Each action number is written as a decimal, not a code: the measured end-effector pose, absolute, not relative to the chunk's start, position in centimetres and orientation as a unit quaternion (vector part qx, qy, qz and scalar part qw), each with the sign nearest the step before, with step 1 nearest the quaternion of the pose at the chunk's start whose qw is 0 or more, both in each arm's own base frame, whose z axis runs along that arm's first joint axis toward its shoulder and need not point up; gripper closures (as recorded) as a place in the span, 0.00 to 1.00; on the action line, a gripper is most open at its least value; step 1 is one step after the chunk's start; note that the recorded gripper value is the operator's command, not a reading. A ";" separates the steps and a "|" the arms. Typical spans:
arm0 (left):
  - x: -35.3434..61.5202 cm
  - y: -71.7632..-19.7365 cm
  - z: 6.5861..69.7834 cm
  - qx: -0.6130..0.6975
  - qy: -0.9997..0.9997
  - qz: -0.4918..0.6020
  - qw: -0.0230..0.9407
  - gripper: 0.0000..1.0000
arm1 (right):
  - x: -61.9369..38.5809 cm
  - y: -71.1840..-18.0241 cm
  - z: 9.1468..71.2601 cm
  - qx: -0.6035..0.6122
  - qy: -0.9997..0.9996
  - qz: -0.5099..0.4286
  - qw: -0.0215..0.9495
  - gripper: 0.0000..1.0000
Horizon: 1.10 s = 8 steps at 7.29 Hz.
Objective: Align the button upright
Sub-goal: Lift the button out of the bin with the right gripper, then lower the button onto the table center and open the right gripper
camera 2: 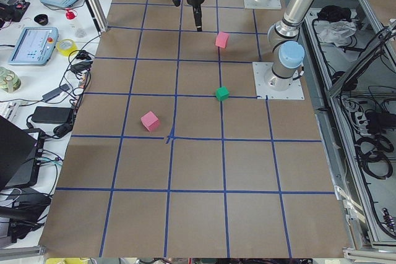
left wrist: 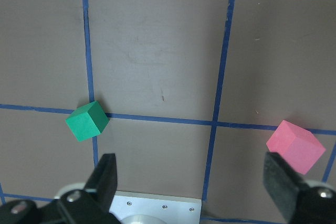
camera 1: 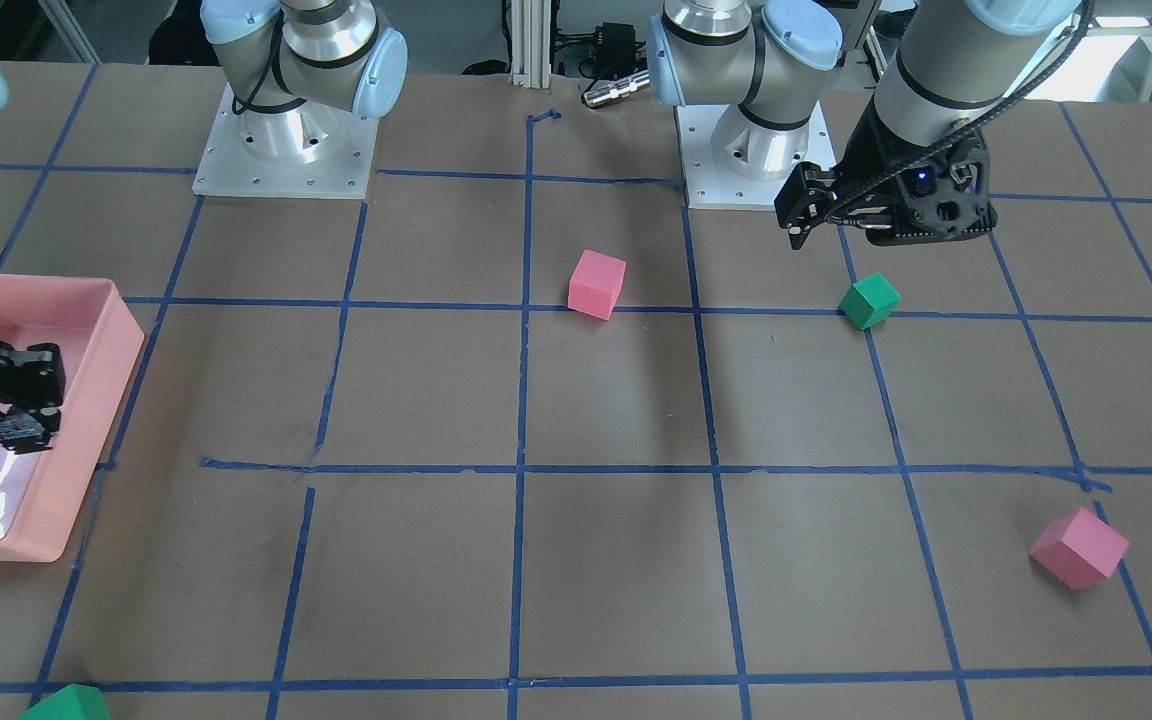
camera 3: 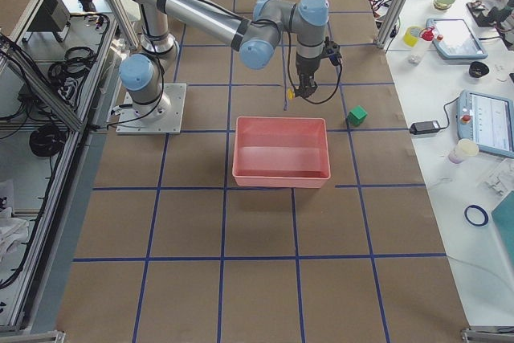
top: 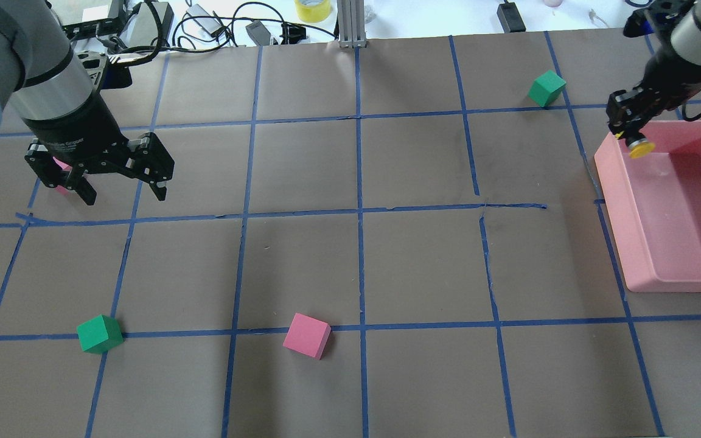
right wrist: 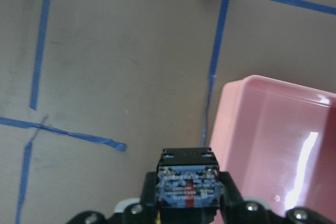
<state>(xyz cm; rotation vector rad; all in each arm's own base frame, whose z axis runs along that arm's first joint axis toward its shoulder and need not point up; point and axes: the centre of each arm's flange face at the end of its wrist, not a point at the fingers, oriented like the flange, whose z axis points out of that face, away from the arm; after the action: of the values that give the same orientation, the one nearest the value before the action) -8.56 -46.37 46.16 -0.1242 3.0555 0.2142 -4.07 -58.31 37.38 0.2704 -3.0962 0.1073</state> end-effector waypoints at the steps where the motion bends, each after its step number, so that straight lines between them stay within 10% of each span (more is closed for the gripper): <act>1: -8.6 -46.5 46.0 -0.042 0.996 0.071 0.038 0.00 | 0.6 -58.4 37.0 0.065 -0.997 0.034 0.011 1.00; 8: -8.6 -46.7 45.9 -0.045 0.996 0.070 0.035 0.00 | 32.3 -55.6 27.9 0.038 -0.997 0.061 -0.032 1.00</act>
<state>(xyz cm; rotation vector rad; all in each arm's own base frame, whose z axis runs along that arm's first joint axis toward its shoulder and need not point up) -8.61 -46.74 45.90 -0.1380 3.0616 0.2145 32.26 -55.58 27.87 0.1224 -3.1969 0.1952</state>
